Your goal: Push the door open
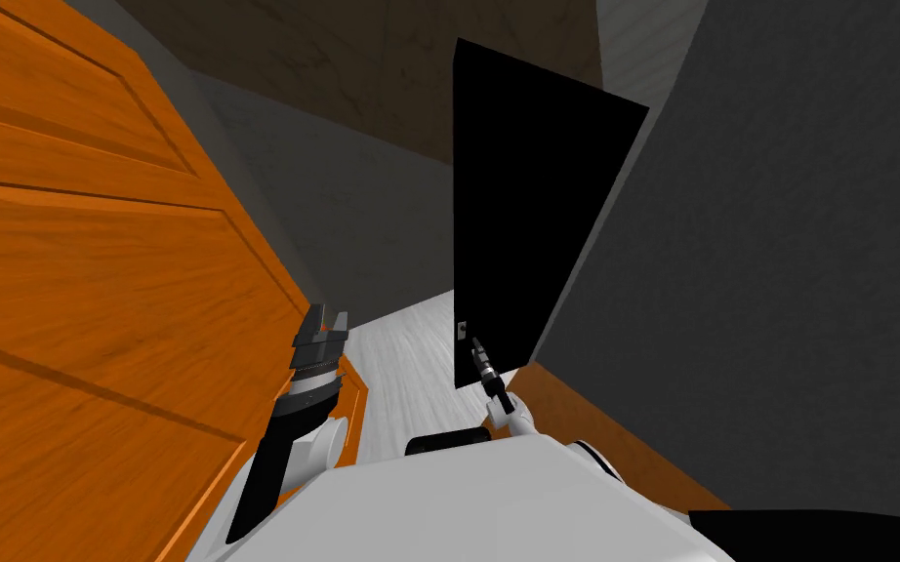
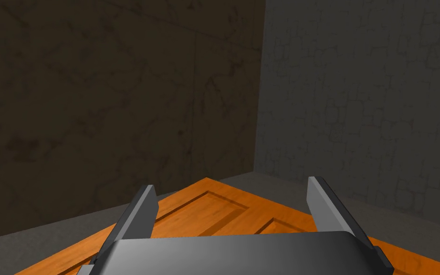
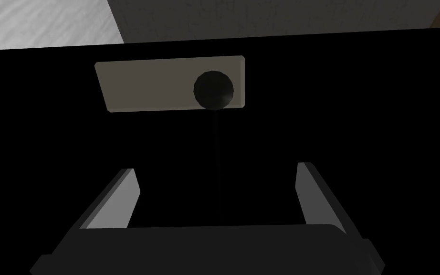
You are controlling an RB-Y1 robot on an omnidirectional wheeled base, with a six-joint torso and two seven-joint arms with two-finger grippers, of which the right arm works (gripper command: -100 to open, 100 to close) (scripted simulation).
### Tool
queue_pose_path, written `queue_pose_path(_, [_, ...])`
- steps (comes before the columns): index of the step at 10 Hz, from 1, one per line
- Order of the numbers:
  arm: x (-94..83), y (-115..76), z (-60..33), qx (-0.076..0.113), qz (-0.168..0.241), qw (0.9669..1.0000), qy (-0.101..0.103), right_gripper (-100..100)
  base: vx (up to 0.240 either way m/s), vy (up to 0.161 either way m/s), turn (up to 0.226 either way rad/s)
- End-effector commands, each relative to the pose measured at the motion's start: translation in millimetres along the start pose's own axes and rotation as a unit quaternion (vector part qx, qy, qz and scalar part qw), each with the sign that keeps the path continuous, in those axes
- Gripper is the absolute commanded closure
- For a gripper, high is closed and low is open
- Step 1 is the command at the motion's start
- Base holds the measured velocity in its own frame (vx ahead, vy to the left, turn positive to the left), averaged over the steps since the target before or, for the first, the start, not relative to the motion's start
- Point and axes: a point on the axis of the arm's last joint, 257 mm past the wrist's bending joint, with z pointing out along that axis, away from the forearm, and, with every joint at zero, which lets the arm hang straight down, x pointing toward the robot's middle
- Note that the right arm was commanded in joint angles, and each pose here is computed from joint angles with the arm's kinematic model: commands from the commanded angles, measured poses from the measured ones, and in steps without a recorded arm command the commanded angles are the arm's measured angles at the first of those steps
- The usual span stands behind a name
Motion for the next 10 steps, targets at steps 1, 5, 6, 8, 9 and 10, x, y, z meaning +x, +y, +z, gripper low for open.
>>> queue_pose_path(1, [0.0, 0.0, 0.0, 0.0, 0.0, 1.0, 0.0, -100, -0.109, 0.026, -0.015])
queue_pose_path(5, [-11.1, -0.3, -3.8, -0.002, -0.007, 0.9999, -0.007, -100, 0.155, 0.025, 0.022])
queue_pose_path(6, [-11.7, -0.3, -4.6, -0.003, -0.008, 0.9999, -0.008, -100, 0.201, 0.041, 0.032])
queue_pose_path(8, [-10.5, -0.1, -5.7, -0.005, -0.006, 0.9999, -0.01, -100, 0.203, 0.054, 0.023])
queue_pose_path(9, [-7.3, 0.0, -6.3, -0.006, -0.002, 0.9999, -0.011, -100, 0.214, 0.076, 0.027])
queue_pose_path(10, [-9.2, -0.3, -5.9, -0.005, -0.004, 0.9999, -0.01, -100, 0.088, 0.033, -0.016])
